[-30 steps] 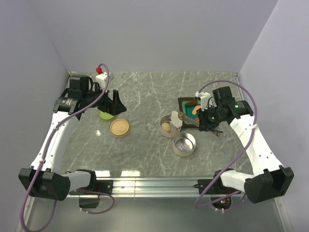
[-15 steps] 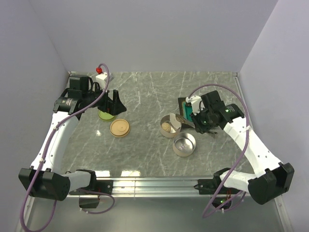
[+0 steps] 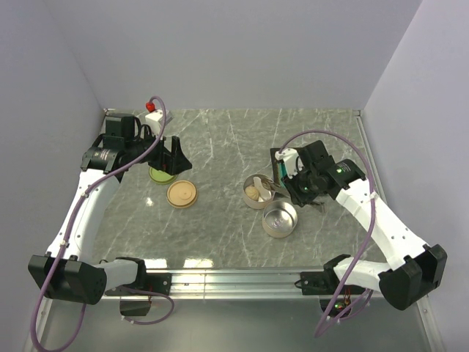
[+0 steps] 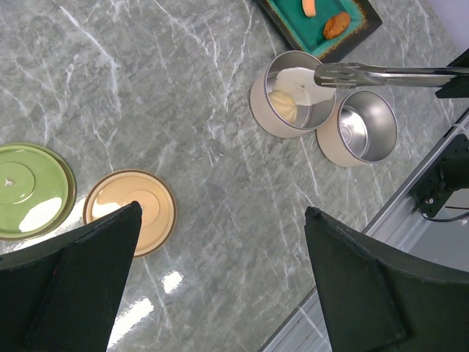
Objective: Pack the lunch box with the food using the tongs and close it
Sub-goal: Place the food into the lunch box
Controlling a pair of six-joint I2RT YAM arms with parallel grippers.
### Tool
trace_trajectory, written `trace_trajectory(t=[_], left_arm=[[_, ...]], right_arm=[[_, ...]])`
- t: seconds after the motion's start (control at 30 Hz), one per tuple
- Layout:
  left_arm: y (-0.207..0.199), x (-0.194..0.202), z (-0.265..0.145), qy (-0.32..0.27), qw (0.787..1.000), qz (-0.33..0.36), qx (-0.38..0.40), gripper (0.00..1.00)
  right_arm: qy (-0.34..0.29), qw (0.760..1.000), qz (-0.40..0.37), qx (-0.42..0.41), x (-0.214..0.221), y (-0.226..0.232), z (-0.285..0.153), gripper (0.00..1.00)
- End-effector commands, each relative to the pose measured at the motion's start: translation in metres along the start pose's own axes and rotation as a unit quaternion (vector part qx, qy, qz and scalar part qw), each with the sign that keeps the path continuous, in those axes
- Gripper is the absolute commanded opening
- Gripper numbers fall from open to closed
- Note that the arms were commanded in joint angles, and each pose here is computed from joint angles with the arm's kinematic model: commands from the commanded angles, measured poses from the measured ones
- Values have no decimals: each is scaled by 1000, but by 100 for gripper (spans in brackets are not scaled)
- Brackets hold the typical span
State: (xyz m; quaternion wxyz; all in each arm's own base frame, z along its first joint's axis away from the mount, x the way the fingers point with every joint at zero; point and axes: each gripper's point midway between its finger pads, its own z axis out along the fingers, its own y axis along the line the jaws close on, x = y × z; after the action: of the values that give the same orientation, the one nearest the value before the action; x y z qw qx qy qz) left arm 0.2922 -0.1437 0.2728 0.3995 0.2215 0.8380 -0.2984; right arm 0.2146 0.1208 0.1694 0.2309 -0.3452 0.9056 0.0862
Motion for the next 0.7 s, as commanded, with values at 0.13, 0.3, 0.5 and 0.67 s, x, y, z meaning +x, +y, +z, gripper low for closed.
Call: trace_trajectory(t=[0.13,0.3,0.5,0.67], left_arm=[[0,-6,-3,-15,1000,21,-2,99],[1,-6,-3,-14,1000,20,-3,100],[-1,-7,-3,-15,1000,17,0,99],[-1,-9,-4,-16,1000,17,-1,99]], right_arm=[[-37,998,-8,-41,-15,18,-8,38],[-45,996,-13,-73,-19,29,-11,44],[-53,996,-13,-76,-24,30,-10,43],[-47,995,-12,-83,-23,32,-4,39]])
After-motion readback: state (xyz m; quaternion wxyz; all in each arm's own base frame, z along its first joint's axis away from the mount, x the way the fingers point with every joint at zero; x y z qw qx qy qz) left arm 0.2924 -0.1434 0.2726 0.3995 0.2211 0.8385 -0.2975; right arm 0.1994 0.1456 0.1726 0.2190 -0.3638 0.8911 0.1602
